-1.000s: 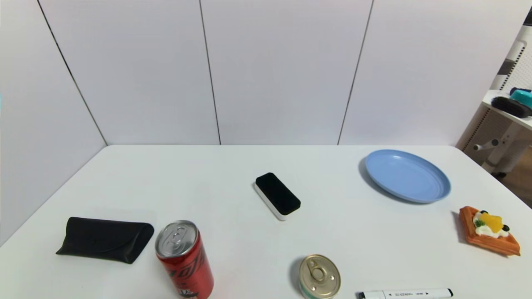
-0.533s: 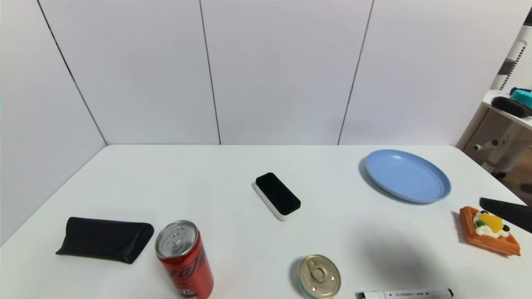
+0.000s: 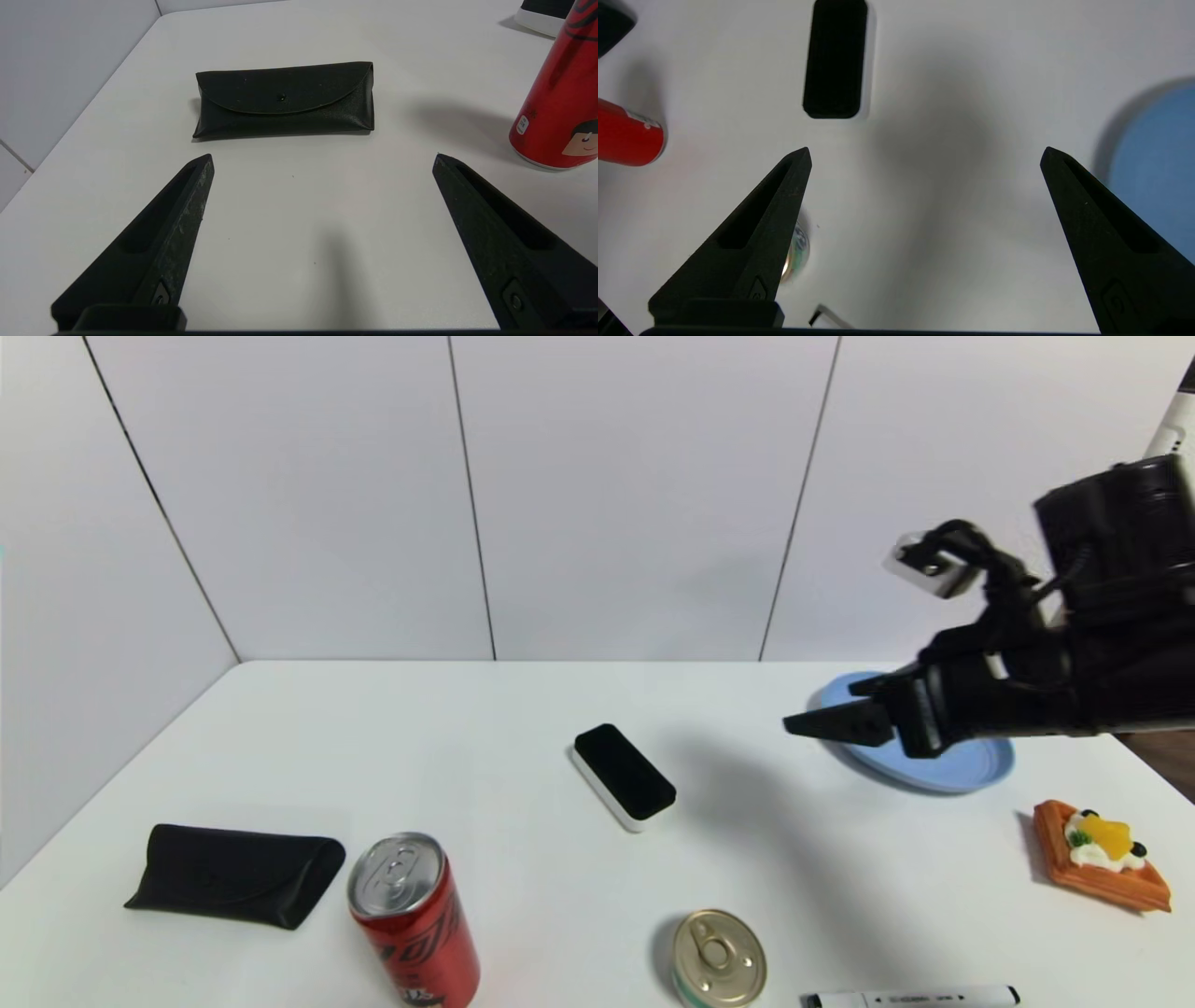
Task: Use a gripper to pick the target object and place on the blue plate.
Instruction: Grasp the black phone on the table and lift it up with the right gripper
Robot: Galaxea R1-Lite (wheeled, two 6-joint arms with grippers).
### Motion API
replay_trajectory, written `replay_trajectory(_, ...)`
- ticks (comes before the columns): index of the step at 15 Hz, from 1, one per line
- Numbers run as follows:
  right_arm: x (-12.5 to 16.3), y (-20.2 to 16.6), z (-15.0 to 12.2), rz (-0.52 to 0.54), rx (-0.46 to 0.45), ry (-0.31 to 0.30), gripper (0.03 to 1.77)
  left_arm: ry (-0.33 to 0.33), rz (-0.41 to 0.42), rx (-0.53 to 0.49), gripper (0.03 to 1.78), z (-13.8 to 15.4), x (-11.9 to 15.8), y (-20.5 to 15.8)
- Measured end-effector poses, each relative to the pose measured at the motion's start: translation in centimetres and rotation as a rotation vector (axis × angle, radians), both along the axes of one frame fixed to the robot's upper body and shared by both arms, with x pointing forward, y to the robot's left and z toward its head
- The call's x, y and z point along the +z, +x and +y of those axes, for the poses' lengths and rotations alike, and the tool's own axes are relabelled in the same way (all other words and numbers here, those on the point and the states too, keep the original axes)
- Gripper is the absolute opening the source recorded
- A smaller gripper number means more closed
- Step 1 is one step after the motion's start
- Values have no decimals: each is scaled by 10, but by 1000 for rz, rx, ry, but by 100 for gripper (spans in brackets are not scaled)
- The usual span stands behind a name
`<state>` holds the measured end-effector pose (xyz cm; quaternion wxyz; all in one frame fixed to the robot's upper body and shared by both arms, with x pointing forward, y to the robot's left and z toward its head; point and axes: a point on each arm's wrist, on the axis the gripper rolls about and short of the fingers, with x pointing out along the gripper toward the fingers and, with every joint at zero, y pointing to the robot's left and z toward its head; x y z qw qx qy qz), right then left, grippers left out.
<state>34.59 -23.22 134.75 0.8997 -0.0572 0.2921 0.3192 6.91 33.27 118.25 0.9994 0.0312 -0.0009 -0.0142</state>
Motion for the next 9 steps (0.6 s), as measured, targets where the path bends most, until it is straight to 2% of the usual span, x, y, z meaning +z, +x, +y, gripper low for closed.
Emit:
replay_trajectory(2, -8, 20, 29, 39, 61, -15, 170, 0, 0, 0, 169, 0, 0, 0)
replay_trajectory(6, -17, 44, 69, 135, 131, -67, 170, 0, 0, 0, 169, 0, 0, 0)
replay_trajectory(9, -23, 62, 93, 140, 151, -83, 170, 0, 0, 0, 169, 0, 0, 0)
